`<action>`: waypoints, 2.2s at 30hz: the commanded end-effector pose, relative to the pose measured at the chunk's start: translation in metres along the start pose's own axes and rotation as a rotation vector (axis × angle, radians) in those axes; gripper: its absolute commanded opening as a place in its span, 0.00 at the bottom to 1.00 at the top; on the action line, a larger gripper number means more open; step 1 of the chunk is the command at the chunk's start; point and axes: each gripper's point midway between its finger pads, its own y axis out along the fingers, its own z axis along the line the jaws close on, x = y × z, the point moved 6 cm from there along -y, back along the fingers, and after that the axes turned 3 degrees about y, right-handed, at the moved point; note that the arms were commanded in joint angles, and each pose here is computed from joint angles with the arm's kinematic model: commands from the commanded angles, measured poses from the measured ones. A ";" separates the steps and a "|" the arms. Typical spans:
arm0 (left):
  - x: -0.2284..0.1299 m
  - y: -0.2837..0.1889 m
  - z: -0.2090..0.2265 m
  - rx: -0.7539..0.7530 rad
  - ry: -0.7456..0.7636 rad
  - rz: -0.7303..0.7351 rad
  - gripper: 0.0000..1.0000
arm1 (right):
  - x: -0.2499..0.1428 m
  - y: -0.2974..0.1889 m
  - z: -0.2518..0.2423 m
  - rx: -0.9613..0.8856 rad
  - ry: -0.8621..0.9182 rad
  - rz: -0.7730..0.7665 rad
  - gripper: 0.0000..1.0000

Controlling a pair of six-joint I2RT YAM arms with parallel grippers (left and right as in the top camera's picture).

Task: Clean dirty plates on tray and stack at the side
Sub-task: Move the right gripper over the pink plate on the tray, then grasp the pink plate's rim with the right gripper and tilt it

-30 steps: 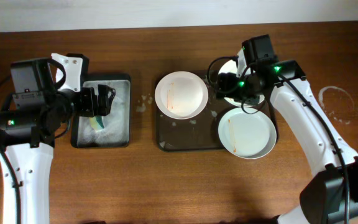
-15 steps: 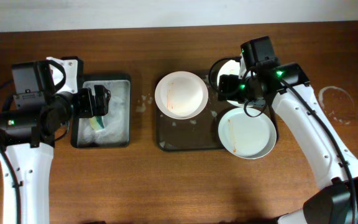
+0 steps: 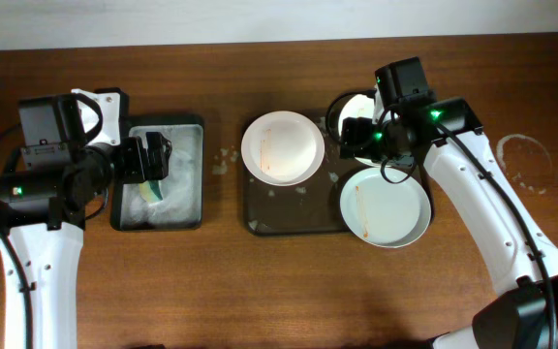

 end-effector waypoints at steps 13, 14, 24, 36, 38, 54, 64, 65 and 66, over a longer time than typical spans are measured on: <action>0.005 -0.003 0.002 0.014 -0.015 -0.012 0.99 | 0.003 -0.011 0.004 0.002 -0.003 -0.034 0.84; 0.006 -0.003 0.002 0.014 -0.023 -0.012 0.99 | 0.003 -0.011 0.004 0.002 -0.003 -0.034 0.84; 0.005 -0.003 0.005 0.040 -0.085 -0.013 0.98 | 0.003 -0.011 0.003 -0.003 -0.003 -0.033 0.84; 0.006 -0.006 0.004 0.041 -0.082 -0.023 0.96 | 0.026 0.022 0.014 0.059 0.041 -0.077 0.84; 0.006 -0.006 0.005 0.049 -0.082 -0.022 0.96 | 0.031 0.031 0.015 0.065 0.056 -0.084 0.84; 0.005 -0.006 0.009 0.085 -0.083 -0.018 0.96 | 0.041 0.140 0.011 0.057 0.152 -0.016 0.59; 0.004 -0.006 0.009 0.085 -0.084 -0.015 0.97 | 0.036 0.166 0.024 0.033 0.149 -0.038 0.43; 0.004 -0.006 0.009 0.085 -0.084 -0.015 0.98 | 0.035 0.166 0.025 0.028 0.147 -0.041 0.42; 0.004 -0.006 0.009 0.085 -0.084 -0.015 0.98 | 0.035 0.168 0.024 0.016 0.146 -0.043 0.41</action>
